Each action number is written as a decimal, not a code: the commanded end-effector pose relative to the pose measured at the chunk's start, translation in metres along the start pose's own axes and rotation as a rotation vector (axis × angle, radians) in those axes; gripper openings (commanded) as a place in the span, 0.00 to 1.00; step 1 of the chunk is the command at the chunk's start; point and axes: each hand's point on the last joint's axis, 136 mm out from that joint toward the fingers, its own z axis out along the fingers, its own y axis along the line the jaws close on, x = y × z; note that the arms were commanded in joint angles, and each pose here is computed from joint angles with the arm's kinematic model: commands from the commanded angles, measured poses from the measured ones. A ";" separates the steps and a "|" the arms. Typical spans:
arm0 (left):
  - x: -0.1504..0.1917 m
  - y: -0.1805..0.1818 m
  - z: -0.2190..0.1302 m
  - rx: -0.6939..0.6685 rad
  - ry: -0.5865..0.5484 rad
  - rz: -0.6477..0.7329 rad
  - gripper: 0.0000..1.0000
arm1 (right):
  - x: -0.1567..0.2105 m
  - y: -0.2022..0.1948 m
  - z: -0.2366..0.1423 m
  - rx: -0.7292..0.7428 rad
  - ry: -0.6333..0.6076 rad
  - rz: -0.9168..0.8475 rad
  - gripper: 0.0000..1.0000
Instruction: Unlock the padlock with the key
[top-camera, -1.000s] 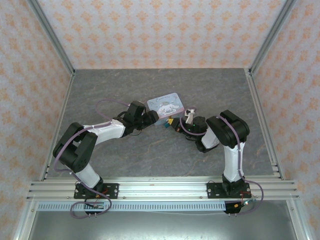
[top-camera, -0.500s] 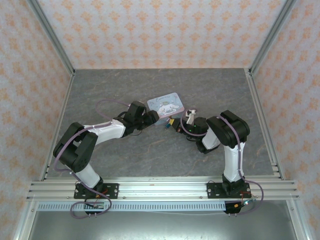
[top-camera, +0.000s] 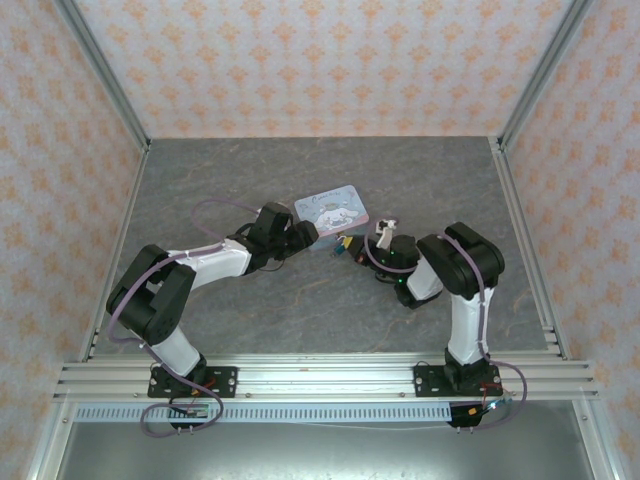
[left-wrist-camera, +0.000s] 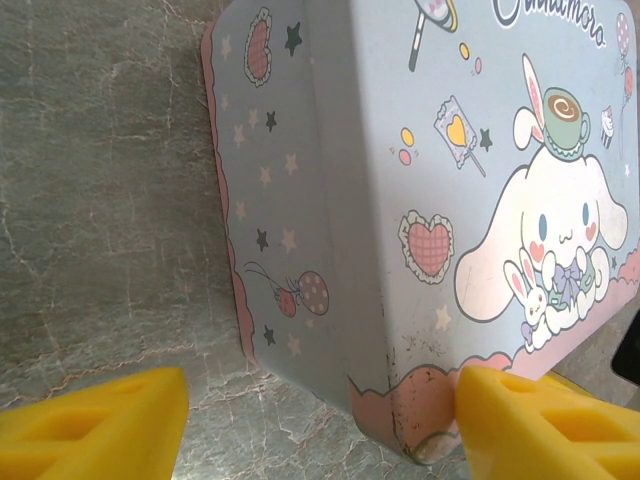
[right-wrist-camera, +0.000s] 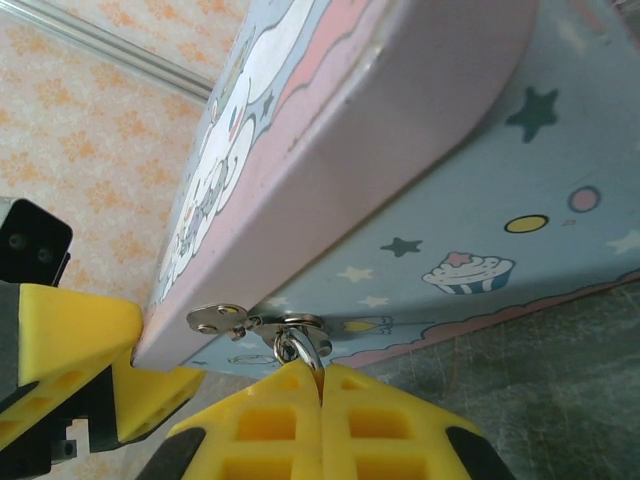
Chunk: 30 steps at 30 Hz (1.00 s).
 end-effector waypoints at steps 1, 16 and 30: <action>0.043 0.052 0.006 -0.176 0.128 0.002 0.71 | -0.027 0.013 -0.004 -0.021 -0.104 0.009 0.00; 0.022 0.028 -0.019 -0.140 0.062 0.055 0.85 | -0.031 0.003 -0.034 0.116 -0.149 0.029 0.00; -0.012 0.014 -0.076 -0.079 -0.175 0.160 1.00 | 0.015 0.039 -0.117 0.334 0.174 -0.106 0.00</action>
